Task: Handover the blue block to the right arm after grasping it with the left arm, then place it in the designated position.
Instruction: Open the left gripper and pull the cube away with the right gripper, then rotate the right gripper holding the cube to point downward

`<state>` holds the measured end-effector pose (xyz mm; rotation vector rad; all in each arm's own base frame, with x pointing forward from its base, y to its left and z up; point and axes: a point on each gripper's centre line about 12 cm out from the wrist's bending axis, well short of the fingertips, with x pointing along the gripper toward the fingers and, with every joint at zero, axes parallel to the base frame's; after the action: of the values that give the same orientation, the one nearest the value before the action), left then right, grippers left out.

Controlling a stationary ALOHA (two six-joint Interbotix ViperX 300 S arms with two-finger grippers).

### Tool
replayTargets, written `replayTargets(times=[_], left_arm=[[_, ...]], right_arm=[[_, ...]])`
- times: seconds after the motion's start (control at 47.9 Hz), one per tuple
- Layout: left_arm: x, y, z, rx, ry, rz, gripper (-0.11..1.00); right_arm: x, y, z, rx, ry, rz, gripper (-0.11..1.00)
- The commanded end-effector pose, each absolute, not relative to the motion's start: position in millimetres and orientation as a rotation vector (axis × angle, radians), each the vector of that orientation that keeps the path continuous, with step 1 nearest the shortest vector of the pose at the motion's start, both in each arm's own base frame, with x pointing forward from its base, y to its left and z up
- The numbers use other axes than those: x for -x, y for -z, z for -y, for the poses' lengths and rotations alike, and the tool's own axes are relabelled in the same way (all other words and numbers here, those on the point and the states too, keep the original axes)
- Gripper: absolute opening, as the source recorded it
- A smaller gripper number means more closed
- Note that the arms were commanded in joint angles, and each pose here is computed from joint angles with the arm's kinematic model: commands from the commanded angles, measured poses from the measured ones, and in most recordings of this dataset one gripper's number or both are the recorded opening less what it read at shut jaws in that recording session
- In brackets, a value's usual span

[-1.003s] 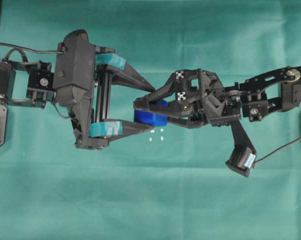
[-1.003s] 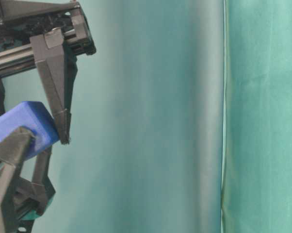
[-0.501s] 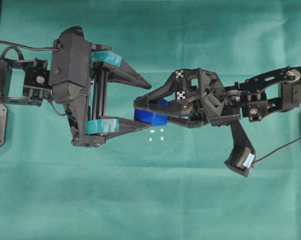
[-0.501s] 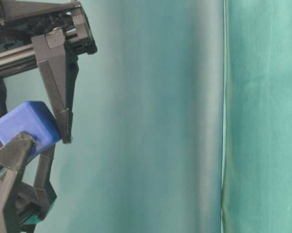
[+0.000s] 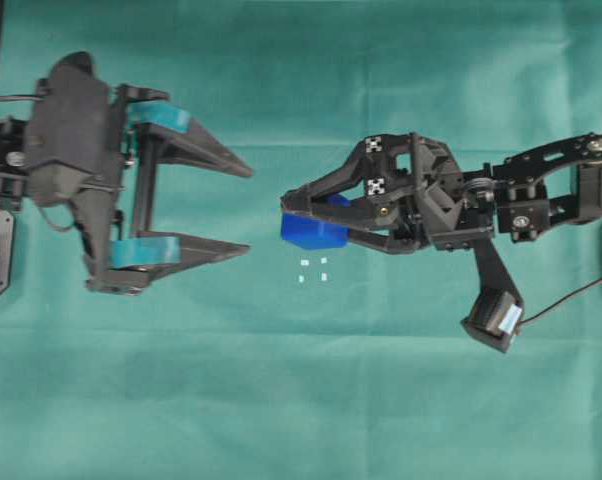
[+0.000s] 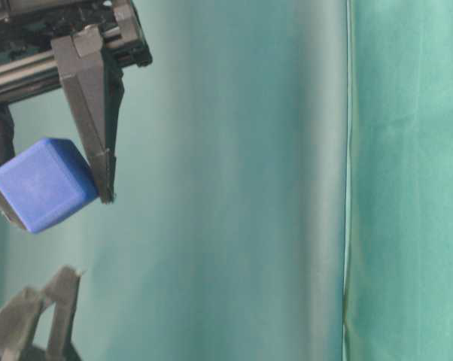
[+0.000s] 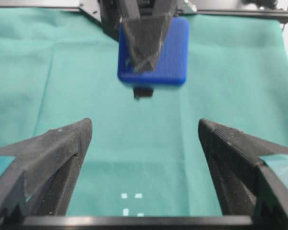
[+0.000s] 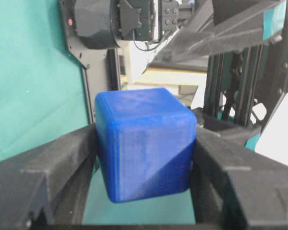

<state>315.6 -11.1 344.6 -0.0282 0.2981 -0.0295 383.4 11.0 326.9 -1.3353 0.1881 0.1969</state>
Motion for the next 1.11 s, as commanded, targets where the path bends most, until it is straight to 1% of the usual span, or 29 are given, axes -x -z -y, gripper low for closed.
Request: replayTargets(times=[0.0, 0.293, 0.418, 0.564, 0.857, 1.087], left_arm=[[-306.1, -355.4, 11.2, 0.029, 0.032, -0.26, 1.0], [-305.1, -354.4, 11.6, 0.029, 0.033, -0.261, 1.0], [-305.6, -354.6, 11.2, 0.029, 0.032, -0.261, 1.0], [-305.6, -355.2, 11.7, 0.029, 0.033, -0.26, 1.0], [-305.9, -354.1, 11.7, 0.028, 0.033, -0.263, 1.0], [-305.5, -353.9, 11.7, 0.027, 0.033, -0.263, 1.0]], right_arm=[[-379.2, -340.1, -11.7, 1.331, -0.175, -0.157, 0.57], [-378.9, -340.8, -11.8, 1.329, -0.175, -0.155, 0.57], [-378.9, -340.8, -11.8, 1.268, -0.168, -0.159, 0.57], [-378.8, -340.3, -11.7, 1.097, -0.152, -0.171, 0.57], [-378.4, -339.9, -19.9, 0.641, -0.126, -0.187, 0.57], [-378.2, -339.7, -22.6, 0.34, -0.102, -0.201, 0.57]])
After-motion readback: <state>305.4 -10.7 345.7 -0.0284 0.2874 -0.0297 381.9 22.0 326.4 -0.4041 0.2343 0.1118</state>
